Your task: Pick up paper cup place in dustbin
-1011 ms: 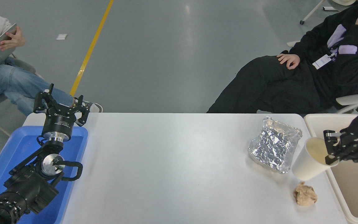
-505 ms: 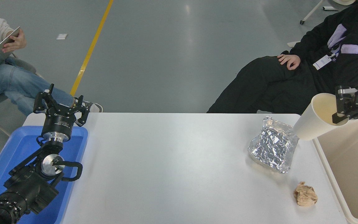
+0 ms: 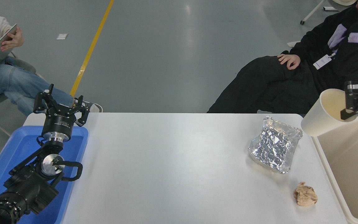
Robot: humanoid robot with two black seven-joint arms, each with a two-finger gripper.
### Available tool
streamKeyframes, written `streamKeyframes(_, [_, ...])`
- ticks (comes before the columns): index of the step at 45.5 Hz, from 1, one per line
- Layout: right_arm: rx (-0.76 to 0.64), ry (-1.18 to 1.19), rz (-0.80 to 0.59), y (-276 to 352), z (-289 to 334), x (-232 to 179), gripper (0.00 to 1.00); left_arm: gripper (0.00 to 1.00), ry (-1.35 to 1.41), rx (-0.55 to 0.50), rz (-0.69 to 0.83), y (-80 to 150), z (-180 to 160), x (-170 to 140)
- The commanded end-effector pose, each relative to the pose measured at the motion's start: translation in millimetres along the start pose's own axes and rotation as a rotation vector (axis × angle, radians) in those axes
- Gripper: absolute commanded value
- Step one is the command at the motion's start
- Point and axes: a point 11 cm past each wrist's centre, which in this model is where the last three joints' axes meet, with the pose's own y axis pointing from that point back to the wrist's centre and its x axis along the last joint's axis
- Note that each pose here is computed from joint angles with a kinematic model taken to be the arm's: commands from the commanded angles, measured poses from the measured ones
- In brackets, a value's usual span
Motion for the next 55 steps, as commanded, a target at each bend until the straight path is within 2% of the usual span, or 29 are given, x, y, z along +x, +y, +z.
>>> streamKeyframes(1, [-0.021, -0.195, 0.042, -39.0, 78.2, 15.4, 0.00, 0.99, 0.001, 0.000, -0.001, -0.1, -0.1, -0.3])
streamKeyframes(7, [-0.048, -0.295, 0.232, -77.5, 127.0, 16.4, 0.00, 0.99, 0.001, 0.000, -0.001, -0.1, -0.1, -0.3])
streamKeyframes(12, [-0.125, -0.334, 0.347, -97.9, 166.4, 14.2, 0.00, 0.99, 0.000, 0.000, 0.001, 0.0, 0.0, 0.2])
streamKeyframes(22, [-0.328, -0.225, 0.367, -161.5, 207.5, 2.8, 0.00, 0.99, 0.001, 0.000, -0.001, -0.1, -0.1, -0.3])
streamKeyframes(30, [-0.415, -0.155, 0.488, -180.0, 228.5, 5.3, 0.00, 0.99, 0.000, 0.000, 0.001, 0.0, 0.0, 0.2])
streamKeyframes(55, [-0.448, -0.118, 0.547, -268.7, 226.9, -14.7, 0.00, 0.99, 0.001, 0.000, -0.001, -0.1, -0.1, -0.3])
